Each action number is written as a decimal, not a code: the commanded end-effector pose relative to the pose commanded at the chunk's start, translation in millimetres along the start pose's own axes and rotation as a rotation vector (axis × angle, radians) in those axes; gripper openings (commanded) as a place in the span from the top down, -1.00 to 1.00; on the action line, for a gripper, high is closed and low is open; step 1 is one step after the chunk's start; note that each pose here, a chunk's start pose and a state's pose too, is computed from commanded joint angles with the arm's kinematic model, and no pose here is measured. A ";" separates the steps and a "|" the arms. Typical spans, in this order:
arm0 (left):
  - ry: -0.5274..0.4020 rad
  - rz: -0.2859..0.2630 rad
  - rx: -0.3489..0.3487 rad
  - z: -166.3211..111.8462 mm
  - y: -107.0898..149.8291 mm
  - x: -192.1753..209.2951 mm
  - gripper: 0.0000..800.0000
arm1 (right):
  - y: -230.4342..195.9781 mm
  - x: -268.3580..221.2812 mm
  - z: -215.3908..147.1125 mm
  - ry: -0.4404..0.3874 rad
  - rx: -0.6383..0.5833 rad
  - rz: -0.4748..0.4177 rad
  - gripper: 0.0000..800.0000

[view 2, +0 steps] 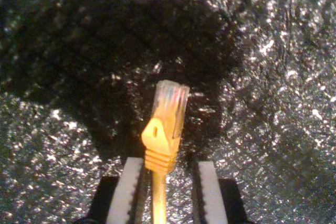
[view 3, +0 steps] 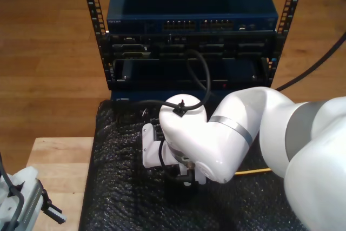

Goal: Grab the cable and plug it in

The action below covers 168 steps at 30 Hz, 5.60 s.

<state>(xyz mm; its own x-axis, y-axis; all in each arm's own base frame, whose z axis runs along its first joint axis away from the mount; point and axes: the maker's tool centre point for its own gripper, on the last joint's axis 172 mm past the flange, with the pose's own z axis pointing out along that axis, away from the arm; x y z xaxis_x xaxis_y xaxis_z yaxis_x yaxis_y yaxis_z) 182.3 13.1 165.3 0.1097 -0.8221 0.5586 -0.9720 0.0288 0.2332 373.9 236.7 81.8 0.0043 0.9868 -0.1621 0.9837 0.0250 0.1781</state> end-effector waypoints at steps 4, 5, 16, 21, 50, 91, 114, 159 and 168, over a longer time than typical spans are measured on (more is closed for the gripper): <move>0.001 -0.001 -0.001 0.6 0.4 0.0 -1.00 | -0.6 0.2 0.0 -0.001 0.001 -0.003 0.26; 0.001 -0.001 -0.001 0.6 0.4 0.0 -1.00 | -0.2 0.3 -0.7 0.000 -0.001 -0.003 0.23; 0.000 0.000 0.000 0.0 0.0 0.0 -1.00 | -0.4 0.8 -2.2 0.003 -0.002 -0.001 0.24; 0.000 0.000 0.000 0.0 0.0 0.0 -1.00 | 1.0 1.3 -4.1 0.005 -0.006 0.000 0.24; 0.000 0.000 0.000 0.0 0.0 0.0 -1.00 | -0.4 3.4 -2.4 0.003 -0.003 -0.005 0.47; -0.001 0.002 0.001 -0.6 -0.4 0.0 -1.00 | -2.3 11.4 -6.2 0.013 -0.007 -0.019 0.45; 0.000 0.002 0.000 -0.3 -0.3 -0.1 -1.00 | -2.3 11.8 -4.2 0.007 -0.008 -0.030 0.99; 0.252 0.073 0.043 -35.4 -45.3 99.6 -1.00 | 26.7 -22.4 -130.9 0.248 0.116 -0.044 0.99; 0.314 0.058 0.010 -29.0 -62.0 146.6 -1.00 | 25.0 -36.1 -156.8 0.353 0.170 0.013 0.99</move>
<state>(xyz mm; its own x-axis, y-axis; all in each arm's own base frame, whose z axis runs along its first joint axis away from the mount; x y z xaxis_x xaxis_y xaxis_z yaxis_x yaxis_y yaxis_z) 264.6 -92.7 255.8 0.1112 -0.6037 0.7894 -0.9803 0.0637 0.1868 370.1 226.8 244.4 -0.0165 0.9819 0.1886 0.9998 0.0149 0.0095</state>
